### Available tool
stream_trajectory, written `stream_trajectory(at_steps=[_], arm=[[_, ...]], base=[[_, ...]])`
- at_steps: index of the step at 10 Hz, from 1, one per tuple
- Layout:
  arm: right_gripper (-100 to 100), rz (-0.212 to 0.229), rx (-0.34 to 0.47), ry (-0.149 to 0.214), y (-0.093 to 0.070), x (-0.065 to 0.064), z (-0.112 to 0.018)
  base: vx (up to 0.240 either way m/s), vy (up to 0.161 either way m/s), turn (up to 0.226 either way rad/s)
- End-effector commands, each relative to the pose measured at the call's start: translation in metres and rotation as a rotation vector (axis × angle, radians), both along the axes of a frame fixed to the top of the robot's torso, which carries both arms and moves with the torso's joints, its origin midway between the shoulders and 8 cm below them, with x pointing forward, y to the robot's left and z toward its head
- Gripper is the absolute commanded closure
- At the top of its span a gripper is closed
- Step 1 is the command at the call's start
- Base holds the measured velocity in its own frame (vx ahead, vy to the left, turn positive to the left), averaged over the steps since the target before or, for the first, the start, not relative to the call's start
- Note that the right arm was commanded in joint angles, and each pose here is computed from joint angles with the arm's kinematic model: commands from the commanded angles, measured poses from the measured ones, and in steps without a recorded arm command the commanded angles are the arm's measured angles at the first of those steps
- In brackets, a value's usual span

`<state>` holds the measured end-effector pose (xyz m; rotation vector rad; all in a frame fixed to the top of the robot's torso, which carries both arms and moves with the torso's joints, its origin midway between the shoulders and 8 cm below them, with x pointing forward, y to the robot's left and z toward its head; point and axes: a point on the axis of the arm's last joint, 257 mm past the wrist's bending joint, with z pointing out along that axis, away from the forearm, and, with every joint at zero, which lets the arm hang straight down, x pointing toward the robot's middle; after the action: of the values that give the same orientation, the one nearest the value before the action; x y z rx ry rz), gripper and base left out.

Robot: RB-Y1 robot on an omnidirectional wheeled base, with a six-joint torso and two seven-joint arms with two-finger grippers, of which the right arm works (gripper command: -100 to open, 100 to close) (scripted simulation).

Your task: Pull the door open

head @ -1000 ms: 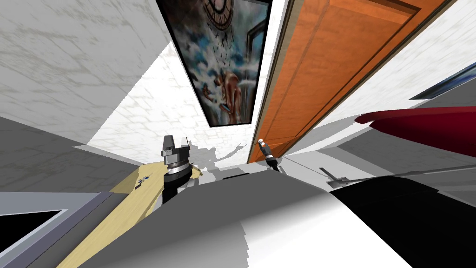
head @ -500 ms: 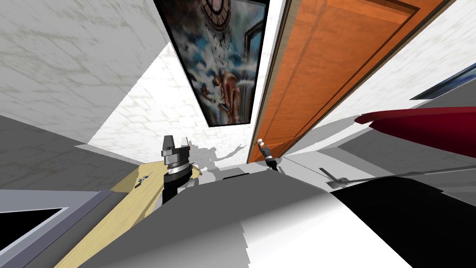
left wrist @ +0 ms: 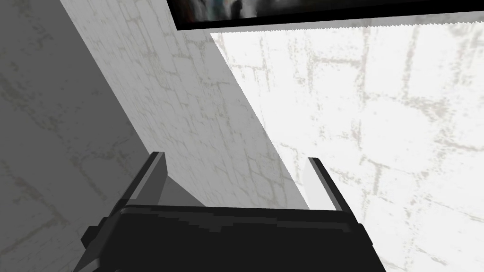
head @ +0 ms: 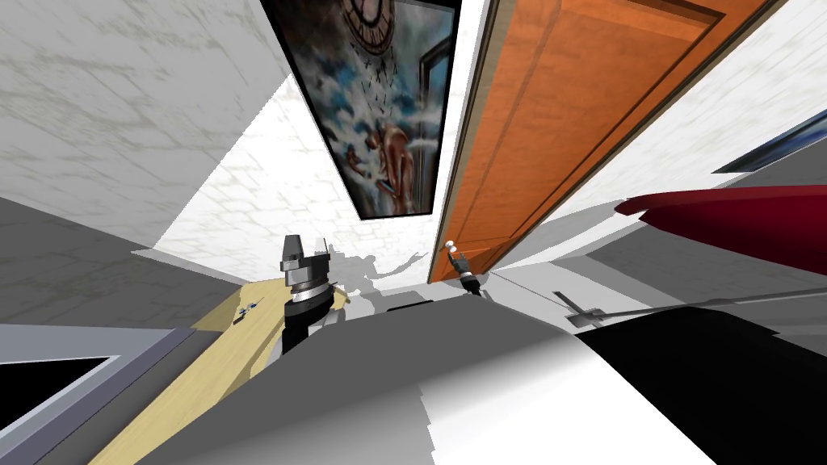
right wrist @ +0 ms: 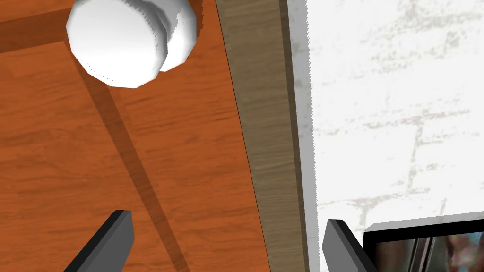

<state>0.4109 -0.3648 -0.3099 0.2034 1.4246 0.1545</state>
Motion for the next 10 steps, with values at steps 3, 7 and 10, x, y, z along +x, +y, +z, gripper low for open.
stream_trajectory(at_steps=[3,7,10], arm=[[-100,-0.004,-0.046,0.027,0.0,0.0,-0.015],[-100,-0.006,-0.102,0.061,0.003,-0.001,-0.035],[-100,-0.004,-0.144,0.087,0.007,-0.001,-0.049]], base=[[-0.017,-0.034,0.006],[-0.023,-0.045,0.007],[-0.033,-0.05,0.007]])
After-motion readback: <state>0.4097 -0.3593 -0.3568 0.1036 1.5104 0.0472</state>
